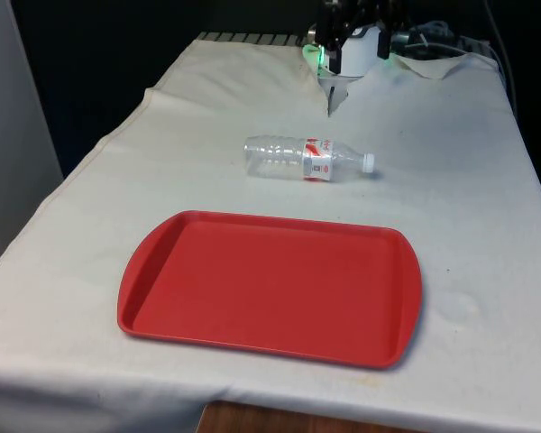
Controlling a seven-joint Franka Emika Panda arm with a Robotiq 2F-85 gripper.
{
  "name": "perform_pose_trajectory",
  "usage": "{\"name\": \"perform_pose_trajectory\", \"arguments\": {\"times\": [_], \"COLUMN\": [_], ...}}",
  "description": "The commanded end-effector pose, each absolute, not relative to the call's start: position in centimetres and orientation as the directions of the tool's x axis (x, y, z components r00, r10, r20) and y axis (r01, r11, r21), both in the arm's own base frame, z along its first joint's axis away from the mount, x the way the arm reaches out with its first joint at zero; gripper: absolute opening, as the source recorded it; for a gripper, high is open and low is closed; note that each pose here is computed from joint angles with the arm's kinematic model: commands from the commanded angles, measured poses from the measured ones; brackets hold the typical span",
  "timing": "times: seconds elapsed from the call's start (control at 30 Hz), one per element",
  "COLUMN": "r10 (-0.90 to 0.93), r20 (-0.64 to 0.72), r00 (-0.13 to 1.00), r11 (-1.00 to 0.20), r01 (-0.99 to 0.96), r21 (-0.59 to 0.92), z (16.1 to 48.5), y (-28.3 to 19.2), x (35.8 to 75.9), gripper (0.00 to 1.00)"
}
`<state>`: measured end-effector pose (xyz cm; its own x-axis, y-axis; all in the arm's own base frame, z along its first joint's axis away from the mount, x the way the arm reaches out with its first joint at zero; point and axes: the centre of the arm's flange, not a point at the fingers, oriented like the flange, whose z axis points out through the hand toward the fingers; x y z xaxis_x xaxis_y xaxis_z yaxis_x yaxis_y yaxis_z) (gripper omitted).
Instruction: Place the bottle upright on the tray.
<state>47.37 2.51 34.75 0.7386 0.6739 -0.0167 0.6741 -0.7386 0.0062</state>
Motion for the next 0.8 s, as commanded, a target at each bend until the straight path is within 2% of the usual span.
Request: {"name": "perform_pose_trajectory", "arguments": {"times": [0.0,0.77], "r10": [0.680,0.756], "r20": [-0.010,0.000], "r00": [0.733,0.655], "r11": [-0.733,-0.654], "r01": [0.680,0.755], "r21": [0.020,0.037], "z": [34.83,34.21], "y": [2.49,2.47], "x": [47.32,47.33], "gripper": [1.00,1.00]}}
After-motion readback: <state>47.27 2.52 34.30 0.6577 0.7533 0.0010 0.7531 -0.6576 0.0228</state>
